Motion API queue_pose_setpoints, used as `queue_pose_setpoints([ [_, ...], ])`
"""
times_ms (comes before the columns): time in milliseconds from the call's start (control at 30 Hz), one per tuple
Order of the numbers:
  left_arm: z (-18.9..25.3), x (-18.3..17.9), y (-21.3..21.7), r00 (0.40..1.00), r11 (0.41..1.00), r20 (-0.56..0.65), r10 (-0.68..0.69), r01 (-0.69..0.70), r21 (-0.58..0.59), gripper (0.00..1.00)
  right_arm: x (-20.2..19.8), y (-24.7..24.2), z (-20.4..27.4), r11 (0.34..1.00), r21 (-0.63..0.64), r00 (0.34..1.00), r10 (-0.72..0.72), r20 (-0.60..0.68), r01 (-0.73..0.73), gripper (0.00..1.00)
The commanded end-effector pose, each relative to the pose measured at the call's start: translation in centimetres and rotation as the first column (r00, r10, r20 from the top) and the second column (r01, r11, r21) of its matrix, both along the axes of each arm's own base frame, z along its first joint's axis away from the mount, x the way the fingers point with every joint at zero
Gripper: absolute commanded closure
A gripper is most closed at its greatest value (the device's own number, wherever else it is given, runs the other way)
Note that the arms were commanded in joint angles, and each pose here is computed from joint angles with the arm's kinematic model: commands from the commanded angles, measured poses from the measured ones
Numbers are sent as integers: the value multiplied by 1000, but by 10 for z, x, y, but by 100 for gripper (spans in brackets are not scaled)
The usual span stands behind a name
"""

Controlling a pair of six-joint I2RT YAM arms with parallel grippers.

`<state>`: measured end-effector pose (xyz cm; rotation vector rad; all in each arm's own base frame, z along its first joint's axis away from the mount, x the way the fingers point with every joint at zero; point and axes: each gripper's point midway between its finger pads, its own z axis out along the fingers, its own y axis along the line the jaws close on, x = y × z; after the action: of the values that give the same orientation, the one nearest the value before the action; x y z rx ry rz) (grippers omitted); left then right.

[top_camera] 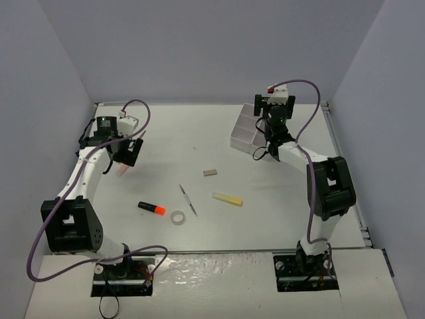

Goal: Sort the stationery into containers

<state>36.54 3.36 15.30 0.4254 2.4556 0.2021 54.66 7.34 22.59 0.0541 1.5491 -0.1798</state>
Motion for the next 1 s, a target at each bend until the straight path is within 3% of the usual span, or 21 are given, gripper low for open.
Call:
queue_pose_setpoints([
  [0, 28, 14, 3, 1000, 998, 19, 23, -22, -53, 3, -19, 18, 106, 995, 69, 987, 54, 153, -66, 16],
  [33, 33, 23, 4, 1000, 998, 22, 21, -19, -54, 6, -23, 23, 112, 994, 71, 987, 76, 144, -87, 15],
  [100, 34, 33, 5, 1000, 998, -6, 23, -23, -57, 21, -28, 38, 118, 983, 93, 982, 149, 114, -160, 15],
  [233, 37, 91, 10, 997, 996, -42, 59, -62, -64, 51, -46, 60, 129, 948, 150, 958, 266, 109, -280, 17],
  [367, 20, 144, 17, 994, 993, -53, 95, -98, -61, 72, -64, 75, 130, 935, 150, 946, 310, 92, -321, 19],
  [533, -38, 169, 16, 981, 991, -164, 101, -115, -72, 76, -82, 88, 127, 929, 144, 940, 337, 59, -342, 19],
  [633, -58, 178, 14, 980, 990, -172, 97, -113, -84, 76, -90, 90, 126, 931, 140, 941, 335, 47, -339, 20],
  [967, -85, 173, 21, 977, 992, -185, 104, -114, -49, 76, -95, 94, 122, 937, 137, 947, 321, 22, -321, 20],
])
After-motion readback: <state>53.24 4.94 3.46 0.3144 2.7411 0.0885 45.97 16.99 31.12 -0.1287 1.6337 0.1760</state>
